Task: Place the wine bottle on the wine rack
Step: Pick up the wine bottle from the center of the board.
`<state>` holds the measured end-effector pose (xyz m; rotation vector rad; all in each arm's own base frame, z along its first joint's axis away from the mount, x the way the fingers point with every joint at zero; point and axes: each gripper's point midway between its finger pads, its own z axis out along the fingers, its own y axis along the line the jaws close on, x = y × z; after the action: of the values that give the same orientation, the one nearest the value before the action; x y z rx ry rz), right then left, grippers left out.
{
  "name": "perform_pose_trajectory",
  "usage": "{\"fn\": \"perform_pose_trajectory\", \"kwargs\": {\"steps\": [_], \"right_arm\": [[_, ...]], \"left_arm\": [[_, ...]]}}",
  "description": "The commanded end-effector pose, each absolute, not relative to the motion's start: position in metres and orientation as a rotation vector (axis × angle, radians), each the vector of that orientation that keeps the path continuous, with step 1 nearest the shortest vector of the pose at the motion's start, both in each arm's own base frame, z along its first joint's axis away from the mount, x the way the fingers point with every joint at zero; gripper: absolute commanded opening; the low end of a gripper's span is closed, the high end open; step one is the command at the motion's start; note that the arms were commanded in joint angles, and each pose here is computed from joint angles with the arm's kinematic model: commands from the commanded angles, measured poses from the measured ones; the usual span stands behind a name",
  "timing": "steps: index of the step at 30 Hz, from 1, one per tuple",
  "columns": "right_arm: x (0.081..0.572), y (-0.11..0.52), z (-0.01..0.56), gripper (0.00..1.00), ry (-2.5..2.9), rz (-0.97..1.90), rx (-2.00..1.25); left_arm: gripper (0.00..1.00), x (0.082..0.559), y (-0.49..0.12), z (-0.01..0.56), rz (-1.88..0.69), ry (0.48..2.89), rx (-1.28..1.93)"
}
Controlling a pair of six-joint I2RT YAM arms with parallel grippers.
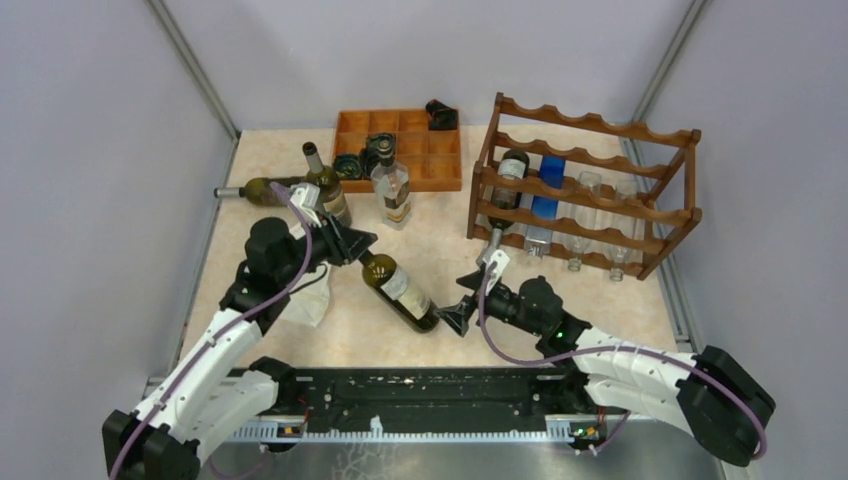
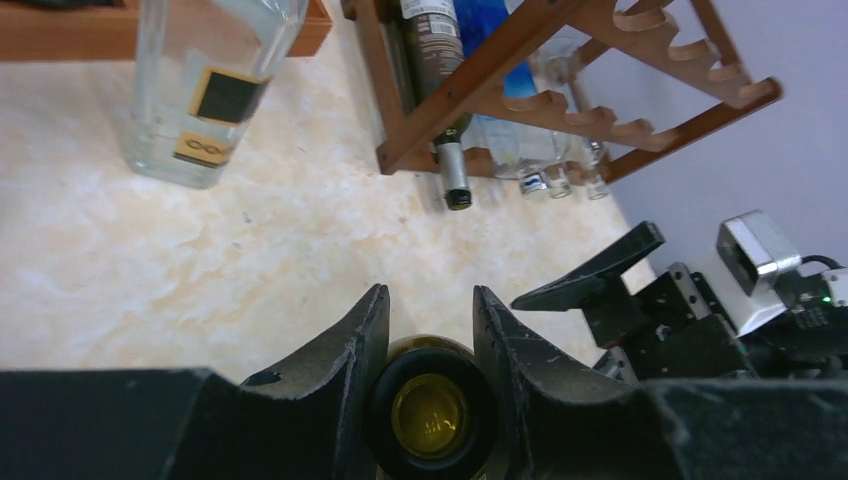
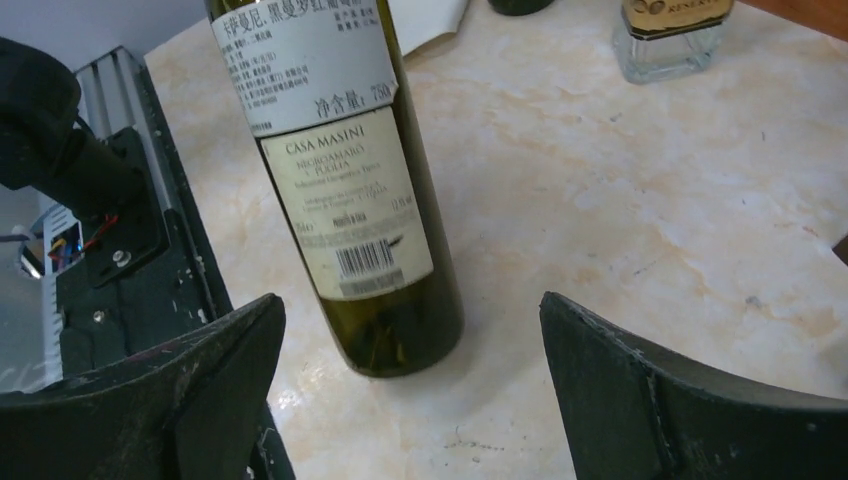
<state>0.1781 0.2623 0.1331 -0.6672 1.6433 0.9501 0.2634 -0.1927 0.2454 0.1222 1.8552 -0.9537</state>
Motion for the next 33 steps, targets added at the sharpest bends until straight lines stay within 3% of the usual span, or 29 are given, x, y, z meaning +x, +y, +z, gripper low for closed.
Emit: {"fn": "perform_pose_trajectory", "kwargs": {"steps": [1, 11, 20, 23, 27, 30, 31, 32, 33], "right_arm": [[0.172, 0.287, 0.151, 0.96, 1.584, 0.964, -0.883], [0.176, 0.317, 0.156, 0.97, 1.590, 0.895, -1.120], [0.174, 0.338, 0.103, 0.97, 1.779, 0.746, -1.239], [0.178, 0.336, 0.092, 0.92, 1.793, 0.678, -1.268], [0.182, 0.331, 0.092, 0.77, 1.756, 0.622, -1.293], [0.180, 0.327, 0.101, 0.57, 1.678, 0.604, -1.334], [0.180, 0.325, 0.104, 0.44, 1.655, 0.599, -1.340], [0.179, 0.323, 0.107, 0.23, 1.635, 0.590, -1.347], [0.180, 0.320, 0.110, 0.11, 1.620, 0.574, -1.351]], "left_arm": [[0.00, 0.251, -0.209, 0.291, -1.220, 1.636, 0.054], [0.00, 0.249, -0.210, 0.243, -1.302, 1.712, -0.084], [0.00, 0.242, -0.215, 0.236, -1.355, 1.686, -0.048], [0.00, 0.238, -0.217, 0.232, -1.382, 1.690, -0.030], [0.00, 0.233, -0.218, 0.225, -1.395, 1.702, -0.014], [0.00, 0.230, -0.218, 0.218, -1.396, 1.711, -0.009], [0.00, 0.229, -0.218, 0.216, -1.393, 1.714, -0.007], [0.02, 0.228, -0.217, 0.213, -1.391, 1.720, -0.005], [0.10, 0.227, -0.217, 0.211, -1.388, 1.725, 0.001]]}}
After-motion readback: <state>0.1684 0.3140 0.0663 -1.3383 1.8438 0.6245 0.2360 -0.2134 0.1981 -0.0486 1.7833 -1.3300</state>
